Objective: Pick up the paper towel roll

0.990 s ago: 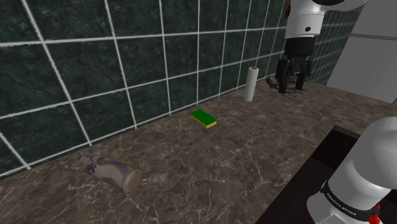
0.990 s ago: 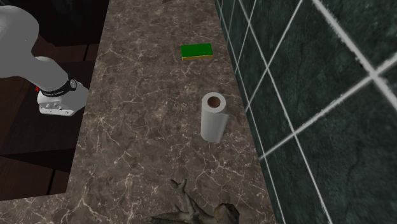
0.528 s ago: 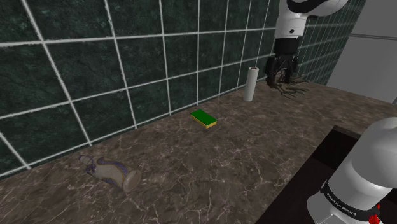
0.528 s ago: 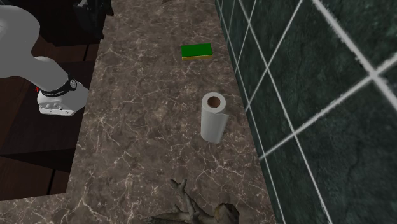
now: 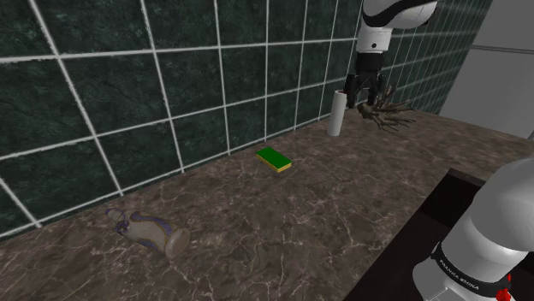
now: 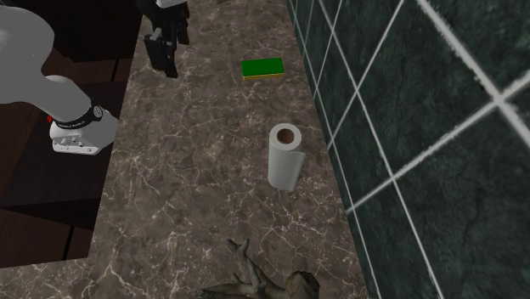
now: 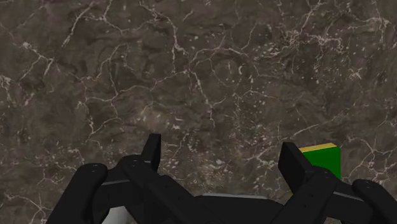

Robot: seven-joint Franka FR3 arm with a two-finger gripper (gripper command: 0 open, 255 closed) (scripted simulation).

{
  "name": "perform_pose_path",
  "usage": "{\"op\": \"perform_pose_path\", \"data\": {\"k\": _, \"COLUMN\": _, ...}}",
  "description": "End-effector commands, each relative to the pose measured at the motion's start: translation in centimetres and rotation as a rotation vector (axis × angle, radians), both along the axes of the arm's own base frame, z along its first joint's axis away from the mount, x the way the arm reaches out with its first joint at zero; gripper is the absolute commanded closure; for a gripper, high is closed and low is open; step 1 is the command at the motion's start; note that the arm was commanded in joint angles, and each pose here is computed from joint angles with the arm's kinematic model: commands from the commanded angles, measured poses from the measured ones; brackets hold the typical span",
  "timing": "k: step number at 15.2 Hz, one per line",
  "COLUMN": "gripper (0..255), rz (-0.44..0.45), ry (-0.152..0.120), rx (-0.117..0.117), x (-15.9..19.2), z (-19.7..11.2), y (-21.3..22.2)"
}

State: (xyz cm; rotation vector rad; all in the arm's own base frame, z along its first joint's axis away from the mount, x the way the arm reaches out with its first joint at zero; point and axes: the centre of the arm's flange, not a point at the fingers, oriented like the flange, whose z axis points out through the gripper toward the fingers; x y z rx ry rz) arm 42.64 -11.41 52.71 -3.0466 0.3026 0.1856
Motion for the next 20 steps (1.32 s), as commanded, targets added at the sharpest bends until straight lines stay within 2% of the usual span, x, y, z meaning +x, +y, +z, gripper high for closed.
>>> {"op": "perform_pose_path", "data": {"k": 1, "gripper": 0, "rz": -0.006, "ry": -0.008, "rx": -0.003, "x": 2.0, "z": -0.2, "y": -1.7}}
{"op": "perform_pose_path", "data": {"k": 20, "gripper": 0, "rz": -0.072, "ry": -0.08, "rx": -0.028, "x": 19.4, "z": -1.9, "y": -18.2}}
